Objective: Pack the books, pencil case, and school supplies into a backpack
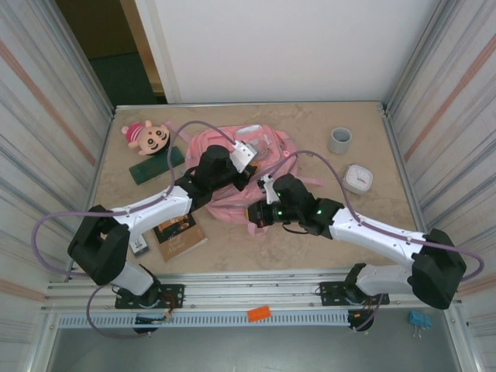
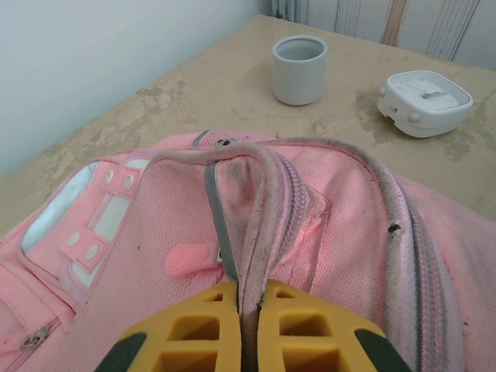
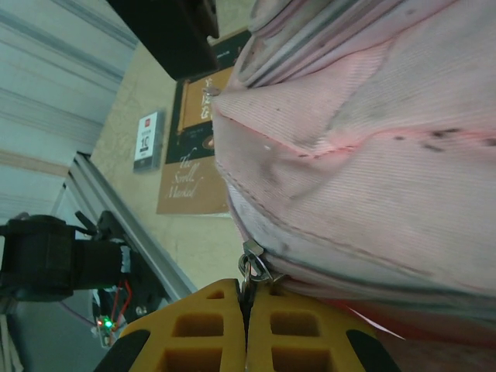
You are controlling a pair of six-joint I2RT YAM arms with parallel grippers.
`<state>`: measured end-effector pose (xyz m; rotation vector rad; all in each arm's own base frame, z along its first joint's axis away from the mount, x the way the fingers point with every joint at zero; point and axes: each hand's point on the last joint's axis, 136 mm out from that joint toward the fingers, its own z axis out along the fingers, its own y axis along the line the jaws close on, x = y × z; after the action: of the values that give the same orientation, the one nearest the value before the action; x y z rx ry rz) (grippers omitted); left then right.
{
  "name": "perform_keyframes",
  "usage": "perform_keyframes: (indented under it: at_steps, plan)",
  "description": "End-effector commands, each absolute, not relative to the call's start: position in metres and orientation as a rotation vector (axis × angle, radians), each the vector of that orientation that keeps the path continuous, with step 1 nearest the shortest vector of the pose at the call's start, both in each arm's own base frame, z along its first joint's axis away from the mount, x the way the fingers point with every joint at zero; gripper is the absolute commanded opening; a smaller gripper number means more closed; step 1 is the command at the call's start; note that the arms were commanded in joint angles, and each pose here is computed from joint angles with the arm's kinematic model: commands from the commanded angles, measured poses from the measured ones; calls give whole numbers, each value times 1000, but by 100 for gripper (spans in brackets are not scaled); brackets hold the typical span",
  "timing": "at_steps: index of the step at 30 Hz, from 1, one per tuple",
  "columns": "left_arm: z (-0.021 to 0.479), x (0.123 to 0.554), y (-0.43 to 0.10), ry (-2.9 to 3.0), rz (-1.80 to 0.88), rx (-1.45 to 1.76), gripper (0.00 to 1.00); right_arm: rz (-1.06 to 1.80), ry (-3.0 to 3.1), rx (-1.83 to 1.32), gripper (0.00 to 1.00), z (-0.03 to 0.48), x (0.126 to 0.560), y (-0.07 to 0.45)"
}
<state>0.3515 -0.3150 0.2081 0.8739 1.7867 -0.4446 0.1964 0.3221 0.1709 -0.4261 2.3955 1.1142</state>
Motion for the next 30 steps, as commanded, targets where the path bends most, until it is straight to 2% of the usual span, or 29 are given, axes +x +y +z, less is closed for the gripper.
perform_keyframes:
  at_steps: [1,6,9,13,16,22,30]
  plan:
    - [275,371,-325,1609,-474,738,0,1298,2290,-429,0,212,190,354]
    - [277,365,-327,1580,-494,773,0,1285,2264,-360,2,223,196,350]
    - [277,358,-328,1561,-512,807,0,1228,2235,-294,19,234,201,334]
    - [279,348,-329,1530,-572,846,0,1198,2274,-99,56,241,212,297]
    - [282,341,-332,1499,-625,886,0,1219,2335,113,72,237,223,267]
    - [288,329,-336,1449,-696,950,0,1408,2360,505,81,226,247,234]
    - [294,309,-346,1382,-793,1052,0,1326,2367,554,92,221,271,234]
